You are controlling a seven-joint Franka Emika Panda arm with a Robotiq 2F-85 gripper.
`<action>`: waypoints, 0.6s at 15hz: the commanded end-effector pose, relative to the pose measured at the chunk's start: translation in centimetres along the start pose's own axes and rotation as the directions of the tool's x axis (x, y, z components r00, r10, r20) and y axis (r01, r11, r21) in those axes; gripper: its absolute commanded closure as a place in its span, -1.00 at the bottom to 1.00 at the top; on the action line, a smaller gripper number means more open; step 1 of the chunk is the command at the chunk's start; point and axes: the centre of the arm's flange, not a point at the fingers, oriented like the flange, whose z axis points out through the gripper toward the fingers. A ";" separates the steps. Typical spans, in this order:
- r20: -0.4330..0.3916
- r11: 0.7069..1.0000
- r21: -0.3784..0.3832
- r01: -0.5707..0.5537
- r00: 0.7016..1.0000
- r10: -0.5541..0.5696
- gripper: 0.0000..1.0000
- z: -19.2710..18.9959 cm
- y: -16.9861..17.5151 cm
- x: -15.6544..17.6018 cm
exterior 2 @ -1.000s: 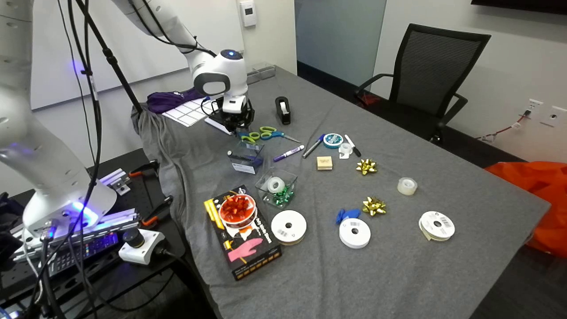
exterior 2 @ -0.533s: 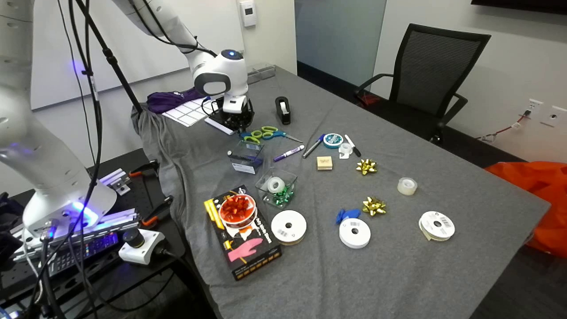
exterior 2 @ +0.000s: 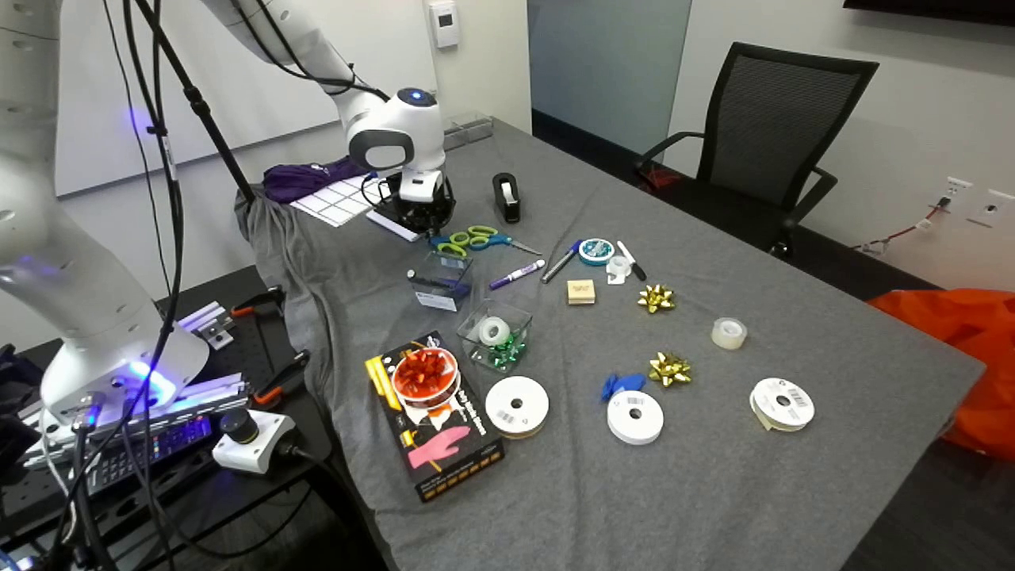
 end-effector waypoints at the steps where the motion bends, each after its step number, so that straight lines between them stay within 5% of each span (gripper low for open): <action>1: 0.038 1.000 -0.030 -0.003 0.999 0.004 0.87 -1.9 -0.3 0.0; 9: 0.106 0.999 -0.047 0.011 0.994 -0.006 0.87 -8.2 -1.2 -0.6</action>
